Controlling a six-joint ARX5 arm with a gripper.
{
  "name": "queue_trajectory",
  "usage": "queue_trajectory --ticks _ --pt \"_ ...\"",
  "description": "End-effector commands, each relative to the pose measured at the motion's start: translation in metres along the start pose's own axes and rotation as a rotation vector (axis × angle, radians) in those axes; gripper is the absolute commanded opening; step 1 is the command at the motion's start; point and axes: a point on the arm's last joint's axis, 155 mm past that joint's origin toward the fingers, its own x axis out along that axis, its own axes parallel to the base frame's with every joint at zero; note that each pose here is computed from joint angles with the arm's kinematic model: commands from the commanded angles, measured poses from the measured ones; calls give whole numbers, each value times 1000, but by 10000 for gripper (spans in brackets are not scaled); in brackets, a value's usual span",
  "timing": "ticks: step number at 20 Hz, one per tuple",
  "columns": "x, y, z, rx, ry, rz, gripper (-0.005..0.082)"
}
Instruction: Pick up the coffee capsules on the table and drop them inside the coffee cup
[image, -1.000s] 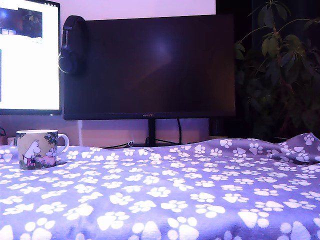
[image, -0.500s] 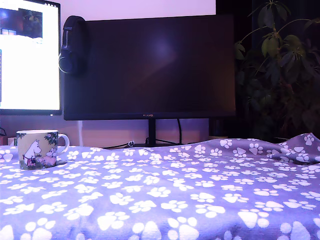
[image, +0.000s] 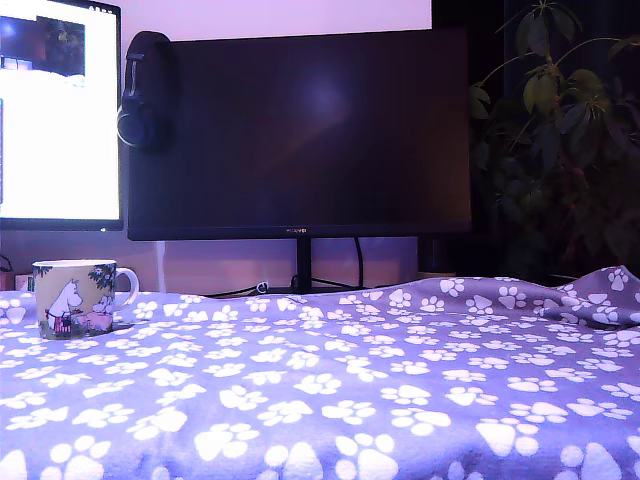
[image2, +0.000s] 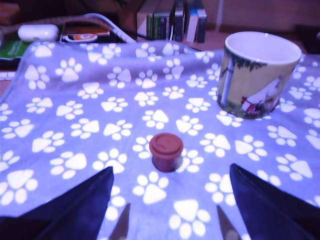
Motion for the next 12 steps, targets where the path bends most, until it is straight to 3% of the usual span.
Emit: queue_trajectory --ticks 1,12 --pt "2 1 -7 4 10 0 676" --pt "31 7 -22 0 37 16 676"
